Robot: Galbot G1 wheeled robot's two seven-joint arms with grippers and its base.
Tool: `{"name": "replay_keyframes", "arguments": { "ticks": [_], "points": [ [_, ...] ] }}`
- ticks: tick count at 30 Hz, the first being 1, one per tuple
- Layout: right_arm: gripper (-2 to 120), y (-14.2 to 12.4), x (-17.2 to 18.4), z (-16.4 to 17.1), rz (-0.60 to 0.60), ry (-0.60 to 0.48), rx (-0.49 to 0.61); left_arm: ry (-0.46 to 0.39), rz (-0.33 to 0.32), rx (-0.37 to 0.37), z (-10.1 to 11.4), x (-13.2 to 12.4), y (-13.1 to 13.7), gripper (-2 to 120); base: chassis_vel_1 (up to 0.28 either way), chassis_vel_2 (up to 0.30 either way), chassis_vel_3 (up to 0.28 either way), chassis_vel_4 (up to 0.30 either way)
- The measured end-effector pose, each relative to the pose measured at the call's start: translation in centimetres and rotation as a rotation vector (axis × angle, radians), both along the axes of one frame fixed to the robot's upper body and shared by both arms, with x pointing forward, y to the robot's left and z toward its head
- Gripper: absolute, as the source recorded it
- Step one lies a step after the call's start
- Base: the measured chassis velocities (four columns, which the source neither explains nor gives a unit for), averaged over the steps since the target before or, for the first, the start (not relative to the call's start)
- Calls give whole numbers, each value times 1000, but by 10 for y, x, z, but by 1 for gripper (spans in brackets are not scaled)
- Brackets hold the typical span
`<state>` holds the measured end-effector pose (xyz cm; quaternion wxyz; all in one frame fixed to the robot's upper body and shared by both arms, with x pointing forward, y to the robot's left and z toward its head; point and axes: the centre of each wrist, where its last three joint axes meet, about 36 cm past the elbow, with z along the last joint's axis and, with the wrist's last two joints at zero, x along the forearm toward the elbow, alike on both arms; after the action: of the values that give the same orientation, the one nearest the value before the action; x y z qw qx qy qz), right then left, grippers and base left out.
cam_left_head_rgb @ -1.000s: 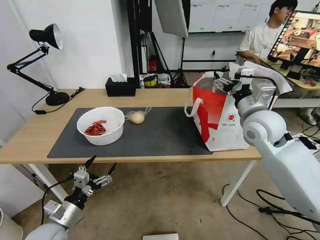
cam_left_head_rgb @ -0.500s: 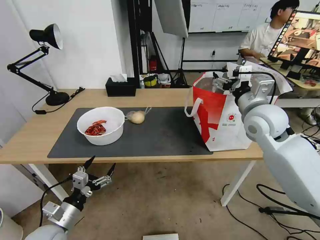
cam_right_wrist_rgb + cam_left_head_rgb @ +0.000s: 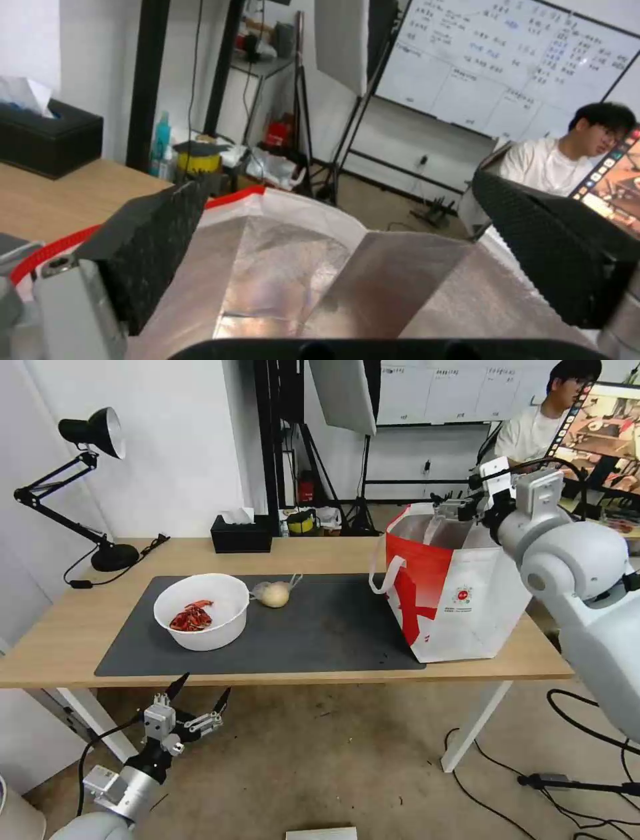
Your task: Pick up the trash from the table and place it into the takeout bag.
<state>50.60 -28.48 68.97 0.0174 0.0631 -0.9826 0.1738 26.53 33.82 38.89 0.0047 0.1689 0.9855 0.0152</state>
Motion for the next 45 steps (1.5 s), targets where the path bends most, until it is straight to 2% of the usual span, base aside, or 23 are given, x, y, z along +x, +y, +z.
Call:
{"name": "replay_keyframes", "arguments": {
  "ticks": [5,6,10,12,18,22,24,25,28,29,31,32,34,35,37,45],
  "points": [
    [100,2,-3,-2,9,5,25,-1,-1,1,0,0,0,100,0,0,0,0],
    [100,7,-10,-6,45,4,103,-3,9,1,1,0,0,100,0,0,0,0],
    [100,10,-17,-12,69,-14,155,-5,15,1,2,-1,0,100,0,0,0,0],
    [100,18,-37,-33,143,-59,284,-9,23,3,5,-2,2,100,0,0,0,0],
    [100,32,-75,-69,234,-115,406,-22,33,-2,5,-4,4,100,0,0,0,0],
    [100,39,-96,-85,263,-124,422,-25,37,-9,3,-5,3,100,0,0,0,0],
    [100,46,-119,-110,285,-124,408,-27,40,-14,2,-7,2,100,0,0,0,0],
    [100,46,-119,-110,285,-124,408,-27,40,-14,2,-7,2,100,0,0,0,0],
    [100,53,-149,-156,275,-100,398,-28,49,-15,1,-10,2,100,0,0,0,0],
    [100,53,-149,-156,275,-100,398,-28,49,-15,1,-10,2,100,0,0,0,0],
    [100,58,-166,-186,255,-89,396,-28,48,-13,0,-13,3,100,0,0,0,0],
    [100,58,-166,-186,255,-89,396,-28,48,-13,0,-13,3,100,0,0,0,0],
    [100,62,-182,-216,217,-82,397,-27,41,-11,-2,-17,5,100,0,0,0,0],
    [100,62,-182,-216,217,-82,397,-27,41,-11,-2,-17,5,100,0,0,0,0],
    [100,67,-198,-242,169,-81,405,-25,43,-9,-6,-21,6,100,0,0,0,0],
    [100,70,-227,-286,115,-58,395,-21,49,-4,-11,-24,6,100,0,0,0,0]
  ]
}}
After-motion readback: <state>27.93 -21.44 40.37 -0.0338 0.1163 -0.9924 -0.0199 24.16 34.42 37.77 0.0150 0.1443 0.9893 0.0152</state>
